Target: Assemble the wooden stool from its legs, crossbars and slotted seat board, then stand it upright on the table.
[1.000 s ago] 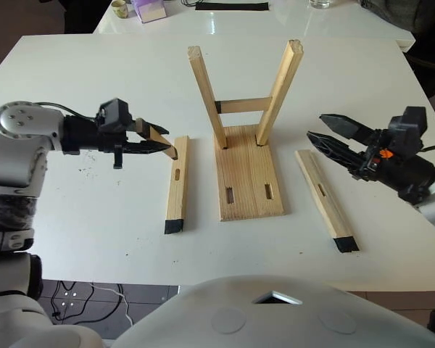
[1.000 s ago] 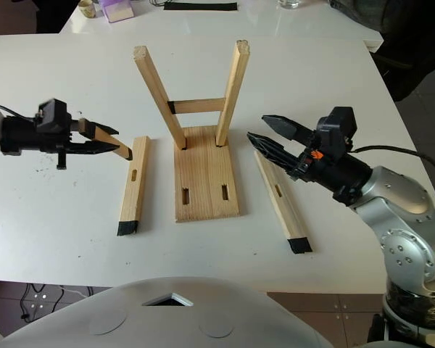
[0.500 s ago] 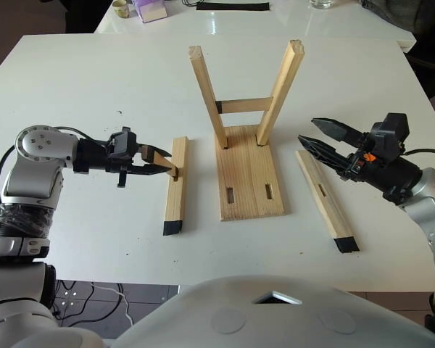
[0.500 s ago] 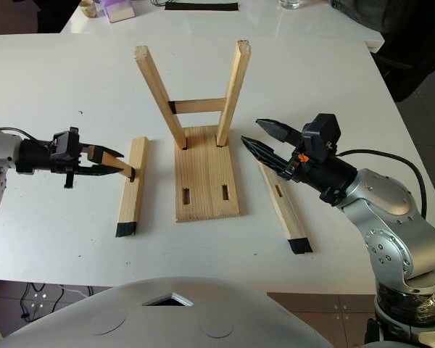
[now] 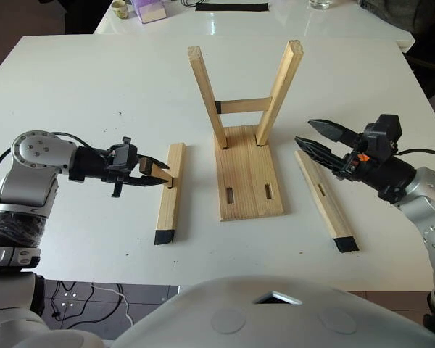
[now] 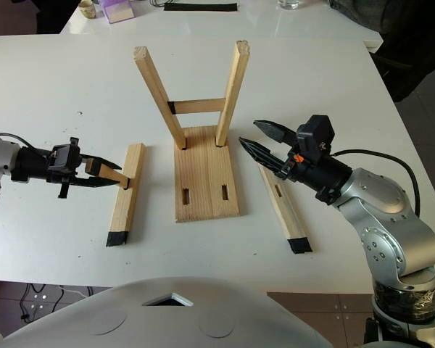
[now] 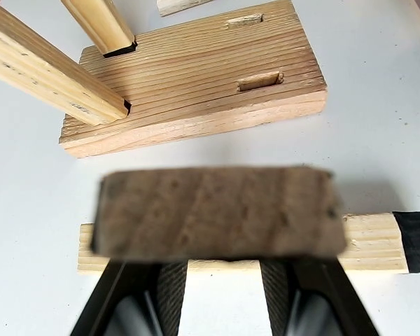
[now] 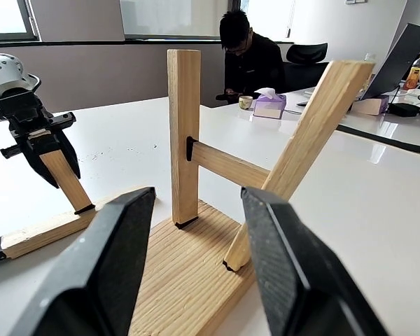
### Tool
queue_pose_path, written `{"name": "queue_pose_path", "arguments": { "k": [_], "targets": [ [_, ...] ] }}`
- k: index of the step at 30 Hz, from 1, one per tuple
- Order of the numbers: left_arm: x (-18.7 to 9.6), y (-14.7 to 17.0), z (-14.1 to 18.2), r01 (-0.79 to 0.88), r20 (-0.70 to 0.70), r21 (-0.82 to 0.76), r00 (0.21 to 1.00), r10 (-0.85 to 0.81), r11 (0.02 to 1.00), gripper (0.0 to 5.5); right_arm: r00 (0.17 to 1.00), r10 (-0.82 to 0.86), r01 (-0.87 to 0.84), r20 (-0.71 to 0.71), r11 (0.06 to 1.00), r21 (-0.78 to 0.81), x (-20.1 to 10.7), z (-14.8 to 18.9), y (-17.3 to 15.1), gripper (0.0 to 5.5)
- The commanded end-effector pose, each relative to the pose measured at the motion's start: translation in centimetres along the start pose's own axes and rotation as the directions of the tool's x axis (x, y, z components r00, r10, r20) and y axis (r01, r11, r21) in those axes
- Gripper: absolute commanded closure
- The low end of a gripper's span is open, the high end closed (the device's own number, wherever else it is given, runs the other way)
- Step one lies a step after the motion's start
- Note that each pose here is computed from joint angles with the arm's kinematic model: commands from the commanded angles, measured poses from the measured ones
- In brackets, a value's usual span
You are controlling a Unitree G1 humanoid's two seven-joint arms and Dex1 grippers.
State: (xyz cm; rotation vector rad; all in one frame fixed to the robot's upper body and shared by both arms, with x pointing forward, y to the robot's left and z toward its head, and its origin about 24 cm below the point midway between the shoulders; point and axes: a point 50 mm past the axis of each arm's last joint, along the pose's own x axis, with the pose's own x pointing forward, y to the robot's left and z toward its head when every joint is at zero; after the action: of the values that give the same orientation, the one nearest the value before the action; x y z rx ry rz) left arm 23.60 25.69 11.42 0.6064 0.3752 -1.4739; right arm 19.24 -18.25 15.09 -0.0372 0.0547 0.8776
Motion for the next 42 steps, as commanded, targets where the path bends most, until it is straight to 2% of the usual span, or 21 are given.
{"name": "queue_pose_path", "arguments": {
  "k": [1, 10, 17, 23, 24, 28, 33, 38, 42],
  "targets": [
    [2.2, -2.0, -2.7, 0.103, -0.057, -0.165, 0.992, -0.113, 0.981, 4.21, 1.000, 0.017, -0.018, -0.017, 1.000, -0.025, 0.6, -0.2, -0.2, 3.24],
    [4.3, -2.7, -3.8, 0.116, 0.013, -0.314, 0.993, -0.118, 0.942, 4.21, 0.997, 0.043, -0.044, -0.060, 0.999, -0.021, 1.0, -1.0, -0.1, 3.24],
    [5.1, -3.6, -4.2, 0.138, 0.001, -0.305, 0.989, -0.145, 0.942, 4.21, 0.996, 0.048, -0.049, -0.073, 0.999, -0.014, 1.1, -1.5, 0.1, 3.24],
    [4.2, -3.5, -4.6, 0.079, -0.008, -0.303, 0.996, -0.085, 0.950, 4.21, 0.996, 0.041, -0.042, -0.079, 0.999, -0.015, 1.0, -1.6, 0.2, 3.24],
    [4.3, -3.4, -4.5, 0.073, 0.004, -0.300, 0.997, -0.075, 0.951, 3.84, 0.996, 0.039, -0.040, -0.079, 0.999, -0.016, 1.0, -1.6, 0.1, 3.24],
    [5.0, -3.3, -4.9, 0.041, 0.010, -0.301, 0.999, -0.040, 0.953, 3.27, 0.996, 0.041, -0.042, -0.083, 0.999, -0.018, 1.2, -1.6, 0.2, 3.24],
    [5.6, -2.8, -5.0, -0.076, 0.066, -0.315, 0.993, 0.101, 0.946, 2.63, 0.994, 0.046, -0.048, -0.095, 0.999, -0.023, 1.0, -1.6, 0.0, 3.24],
    [6.4, -2.0, -5.9, -0.183, 0.056, -0.316, 0.976, 0.210, 0.931, 2.59, 0.994, 0.038, -0.041, -0.099, 0.999, -0.033, 1.1, -1.6, -0.5, 3.24],
    [7.1, -0.7, -5.4, -0.256, 0.119, -0.347, 0.942, 0.313, 0.902, 2.59, 0.994, 0.039, -0.043, -0.100, 0.998, -0.043, 1.5, -1.6, -0.8, 3.24]
  ]
}}
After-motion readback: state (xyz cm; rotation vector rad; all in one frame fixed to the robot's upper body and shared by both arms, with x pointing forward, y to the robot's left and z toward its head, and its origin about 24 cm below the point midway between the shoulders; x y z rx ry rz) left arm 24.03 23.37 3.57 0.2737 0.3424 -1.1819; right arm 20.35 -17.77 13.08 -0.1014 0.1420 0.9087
